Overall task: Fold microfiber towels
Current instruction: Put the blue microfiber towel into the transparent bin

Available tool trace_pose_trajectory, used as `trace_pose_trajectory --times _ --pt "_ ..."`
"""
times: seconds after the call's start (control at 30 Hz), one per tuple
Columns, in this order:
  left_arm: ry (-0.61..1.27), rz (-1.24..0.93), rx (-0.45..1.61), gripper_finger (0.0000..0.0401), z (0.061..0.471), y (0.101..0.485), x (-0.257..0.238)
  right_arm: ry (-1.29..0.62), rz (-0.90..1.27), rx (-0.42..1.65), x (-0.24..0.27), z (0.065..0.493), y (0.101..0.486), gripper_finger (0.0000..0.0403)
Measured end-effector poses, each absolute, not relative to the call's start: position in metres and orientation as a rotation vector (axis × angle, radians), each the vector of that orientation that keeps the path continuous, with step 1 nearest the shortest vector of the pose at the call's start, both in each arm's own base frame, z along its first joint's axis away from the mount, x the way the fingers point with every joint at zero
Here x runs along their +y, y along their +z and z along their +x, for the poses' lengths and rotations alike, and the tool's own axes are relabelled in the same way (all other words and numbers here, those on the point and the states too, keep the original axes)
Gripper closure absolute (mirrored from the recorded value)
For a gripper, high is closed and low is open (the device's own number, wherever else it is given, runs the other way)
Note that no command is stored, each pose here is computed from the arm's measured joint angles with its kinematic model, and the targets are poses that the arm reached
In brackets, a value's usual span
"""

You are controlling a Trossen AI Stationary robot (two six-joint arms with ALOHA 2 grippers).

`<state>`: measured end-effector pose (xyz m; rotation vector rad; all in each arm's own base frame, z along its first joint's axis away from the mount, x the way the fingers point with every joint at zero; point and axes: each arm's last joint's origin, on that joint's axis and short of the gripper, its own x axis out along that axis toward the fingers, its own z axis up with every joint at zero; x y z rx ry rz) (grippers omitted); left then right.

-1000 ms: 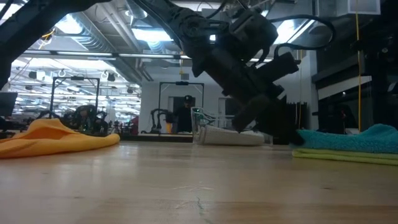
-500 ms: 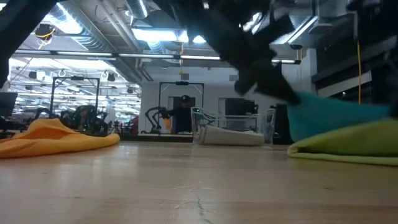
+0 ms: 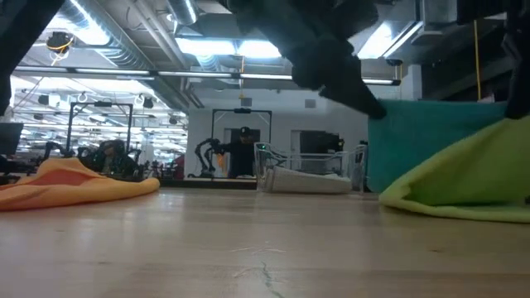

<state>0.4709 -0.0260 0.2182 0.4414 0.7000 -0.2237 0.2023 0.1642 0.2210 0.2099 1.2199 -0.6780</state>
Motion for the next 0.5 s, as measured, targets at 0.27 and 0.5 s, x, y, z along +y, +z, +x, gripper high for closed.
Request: trace_pose_trajectory --times 0.27,0.5 --pt "-0.273 0.456 0.731 0.0401 0.475 0.197 -0.046 -0.621 0.187 1.298 0.173 0.211 0.205 0.0388" --pt "-0.269 0.457 0.718 0.0401 0.475 0.198 -0.047 -0.63 0.172 1.307 0.174 0.212 0.2 0.0331"
